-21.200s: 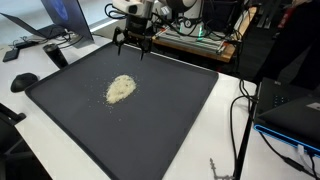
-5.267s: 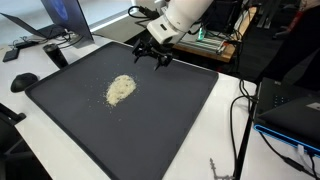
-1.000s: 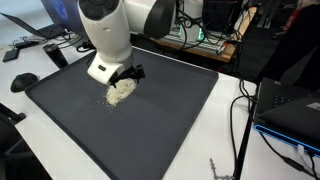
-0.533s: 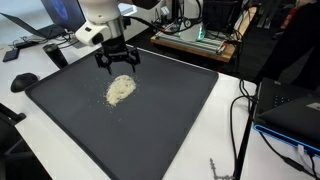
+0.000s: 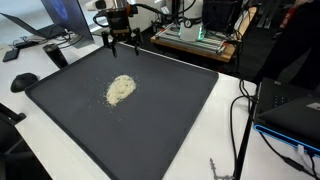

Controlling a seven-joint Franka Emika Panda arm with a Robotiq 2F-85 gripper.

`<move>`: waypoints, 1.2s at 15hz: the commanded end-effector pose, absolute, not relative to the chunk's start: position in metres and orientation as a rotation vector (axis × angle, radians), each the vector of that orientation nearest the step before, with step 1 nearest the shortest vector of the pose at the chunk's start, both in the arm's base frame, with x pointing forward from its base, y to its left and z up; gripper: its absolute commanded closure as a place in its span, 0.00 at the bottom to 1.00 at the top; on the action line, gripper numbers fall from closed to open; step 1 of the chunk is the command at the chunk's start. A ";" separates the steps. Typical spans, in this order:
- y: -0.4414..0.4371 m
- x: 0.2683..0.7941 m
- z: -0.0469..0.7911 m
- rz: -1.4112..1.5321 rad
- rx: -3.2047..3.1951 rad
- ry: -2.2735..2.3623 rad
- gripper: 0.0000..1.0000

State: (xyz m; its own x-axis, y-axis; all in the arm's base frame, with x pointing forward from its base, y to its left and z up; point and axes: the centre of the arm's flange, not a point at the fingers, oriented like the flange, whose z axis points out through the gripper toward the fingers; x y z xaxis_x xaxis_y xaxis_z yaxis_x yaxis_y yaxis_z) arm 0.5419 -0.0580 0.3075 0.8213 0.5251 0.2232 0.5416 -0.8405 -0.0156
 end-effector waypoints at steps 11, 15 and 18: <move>-0.064 0.380 0.359 -0.671 -2.821 -0.380 0.00; -0.051 0.378 0.377 -0.674 -2.886 -0.360 0.00; -0.043 0.384 0.384 -0.651 -2.953 -0.389 0.00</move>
